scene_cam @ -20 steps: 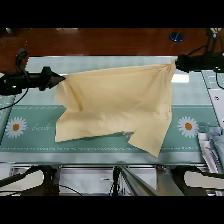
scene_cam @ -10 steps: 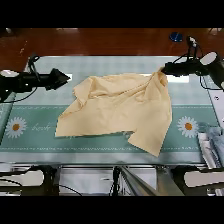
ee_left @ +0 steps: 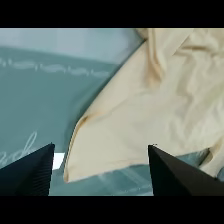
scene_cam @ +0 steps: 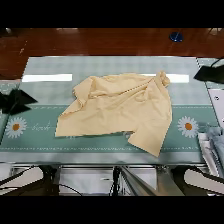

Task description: Fold the shirts.

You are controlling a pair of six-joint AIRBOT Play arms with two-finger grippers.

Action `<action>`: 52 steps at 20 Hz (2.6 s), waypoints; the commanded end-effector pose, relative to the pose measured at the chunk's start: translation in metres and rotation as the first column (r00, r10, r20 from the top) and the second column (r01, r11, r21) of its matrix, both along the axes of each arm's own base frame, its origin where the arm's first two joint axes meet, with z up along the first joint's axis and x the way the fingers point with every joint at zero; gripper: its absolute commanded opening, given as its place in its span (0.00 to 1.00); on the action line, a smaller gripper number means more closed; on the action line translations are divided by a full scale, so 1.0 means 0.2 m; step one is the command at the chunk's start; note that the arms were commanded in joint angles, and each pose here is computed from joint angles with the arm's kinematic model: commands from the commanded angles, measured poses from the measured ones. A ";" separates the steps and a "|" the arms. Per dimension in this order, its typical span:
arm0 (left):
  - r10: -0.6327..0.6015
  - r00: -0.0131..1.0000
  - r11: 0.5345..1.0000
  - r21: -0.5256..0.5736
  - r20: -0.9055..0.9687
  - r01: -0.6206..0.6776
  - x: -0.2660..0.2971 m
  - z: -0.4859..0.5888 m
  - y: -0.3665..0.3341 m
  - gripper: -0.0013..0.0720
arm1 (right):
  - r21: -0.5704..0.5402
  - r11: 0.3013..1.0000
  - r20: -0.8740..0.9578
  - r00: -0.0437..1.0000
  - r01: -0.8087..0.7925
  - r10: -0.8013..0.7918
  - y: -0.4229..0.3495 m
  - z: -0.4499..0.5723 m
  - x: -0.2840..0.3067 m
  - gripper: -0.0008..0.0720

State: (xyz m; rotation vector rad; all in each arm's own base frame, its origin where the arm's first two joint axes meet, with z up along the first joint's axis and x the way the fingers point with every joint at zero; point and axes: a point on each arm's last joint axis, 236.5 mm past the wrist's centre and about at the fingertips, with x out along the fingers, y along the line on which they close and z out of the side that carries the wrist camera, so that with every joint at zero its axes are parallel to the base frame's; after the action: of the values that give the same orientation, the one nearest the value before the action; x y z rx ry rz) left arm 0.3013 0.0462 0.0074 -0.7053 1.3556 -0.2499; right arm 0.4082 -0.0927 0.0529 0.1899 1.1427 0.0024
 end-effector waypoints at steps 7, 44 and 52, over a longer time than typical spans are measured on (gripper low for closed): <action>-0.054 0.974 0.998 -0.026 -0.218 0.049 -0.36 -0.45 -0.23 0.94 | 0.336 0.940 -0.233 0.972 0.057 0.024 0.23 -0.45 -0.43 0.83; -0.174 0.976 0.984 -0.048 -0.134 0.169 -0.21 -0.47 -0.54 0.05 | 0.406 0.896 -0.239 0.967 0.181 -0.088 0.62 -0.82 -0.49 0.06; -0.119 0.695 0.967 -0.076 0.709 0.242 0.27 1.13 -0.76 0.05 | 0.164 0.964 0.594 0.801 -0.208 0.071 0.58 0.85 -0.13 0.05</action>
State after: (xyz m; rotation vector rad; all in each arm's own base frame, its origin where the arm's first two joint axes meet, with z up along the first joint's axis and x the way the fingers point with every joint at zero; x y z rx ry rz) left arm 0.3478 -0.0847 0.0841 -0.6039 1.0413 -0.5834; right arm 0.3814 0.0219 0.0732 0.4780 0.8891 0.2701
